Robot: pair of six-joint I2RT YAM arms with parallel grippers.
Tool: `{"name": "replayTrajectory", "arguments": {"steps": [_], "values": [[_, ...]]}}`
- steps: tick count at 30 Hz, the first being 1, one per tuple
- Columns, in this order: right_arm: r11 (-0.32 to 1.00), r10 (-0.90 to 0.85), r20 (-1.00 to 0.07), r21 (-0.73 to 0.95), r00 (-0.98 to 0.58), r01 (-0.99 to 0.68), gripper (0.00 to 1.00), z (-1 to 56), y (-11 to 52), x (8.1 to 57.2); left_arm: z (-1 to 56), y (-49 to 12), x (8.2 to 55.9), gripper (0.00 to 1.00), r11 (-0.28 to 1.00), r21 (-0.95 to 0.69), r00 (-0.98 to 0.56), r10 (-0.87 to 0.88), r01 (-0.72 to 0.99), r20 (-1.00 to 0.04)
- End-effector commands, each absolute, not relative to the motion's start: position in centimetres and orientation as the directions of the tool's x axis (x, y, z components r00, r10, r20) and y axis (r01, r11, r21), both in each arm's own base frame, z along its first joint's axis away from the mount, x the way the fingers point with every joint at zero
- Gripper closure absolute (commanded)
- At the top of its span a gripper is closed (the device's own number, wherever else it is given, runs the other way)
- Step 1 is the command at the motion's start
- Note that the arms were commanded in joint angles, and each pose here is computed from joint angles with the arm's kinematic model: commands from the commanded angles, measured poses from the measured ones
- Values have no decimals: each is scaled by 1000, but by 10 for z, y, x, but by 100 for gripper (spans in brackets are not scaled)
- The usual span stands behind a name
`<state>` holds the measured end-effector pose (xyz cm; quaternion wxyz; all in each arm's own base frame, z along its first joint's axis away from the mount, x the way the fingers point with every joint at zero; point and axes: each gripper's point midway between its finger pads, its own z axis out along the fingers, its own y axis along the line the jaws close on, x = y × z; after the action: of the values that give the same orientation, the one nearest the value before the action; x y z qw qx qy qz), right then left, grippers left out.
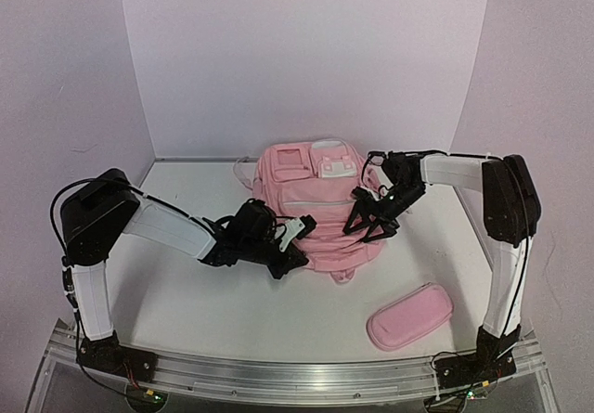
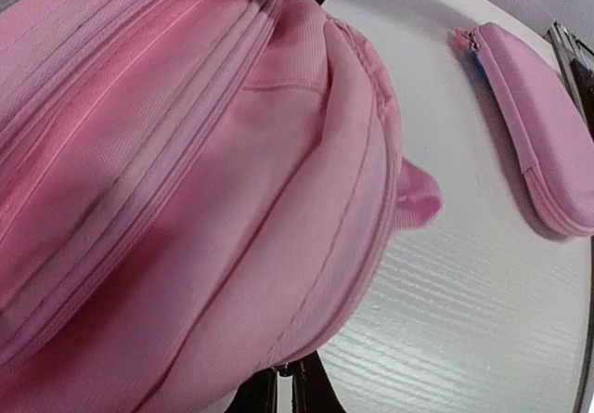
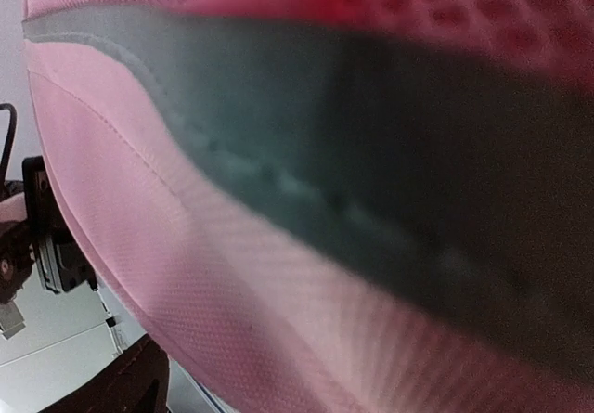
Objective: Pack the student bag
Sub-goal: Zip the student bag at the center of the board.
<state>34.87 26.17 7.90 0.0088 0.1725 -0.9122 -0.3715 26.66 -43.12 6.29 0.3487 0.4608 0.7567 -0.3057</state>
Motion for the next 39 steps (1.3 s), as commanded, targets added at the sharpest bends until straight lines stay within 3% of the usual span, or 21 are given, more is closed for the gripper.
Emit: {"name": "replayTrajectory", "arguments": {"steps": [1, 11, 15, 20, 24, 29, 35, 39], "values": [[547, -345, -219, 743, -913, -385, 13, 118, 313, 336, 94, -450, 282, 100, 450, -158, -358, 403, 879, -842], [467, -272, -411, 734, -870, -493, 9, 160, 398, 366, 122, -383, 315, 100, 604, -164, -461, 376, 780, -804], [492, -234, -530, 658, -815, -570, 2, 198, 380, 382, 115, -357, 330, 100, 744, -180, -587, 329, 644, -740], [620, -217, -659, 477, -721, -623, 2, 219, 323, 387, 97, -333, 341, 100, 855, -153, -721, 307, 496, -622], [714, -201, -628, 432, -752, -551, 2, 195, 288, 389, 96, -324, 329, 100, 847, -174, -719, 298, 503, -628], [597, -257, -502, 589, -825, -545, 2, 144, 296, 361, 91, -311, 322, 100, 844, -187, -727, 295, 502, -620], [539, -203, -419, 707, -885, -458, 9, 103, 326, 355, 90, -315, 325, 100, 847, -199, -737, 284, 493, -613], [507, -172, -388, 753, -905, -419, 11, 88, 340, 359, 93, -337, 311, 100, 783, -280, -745, 319, 555, -586]]}}
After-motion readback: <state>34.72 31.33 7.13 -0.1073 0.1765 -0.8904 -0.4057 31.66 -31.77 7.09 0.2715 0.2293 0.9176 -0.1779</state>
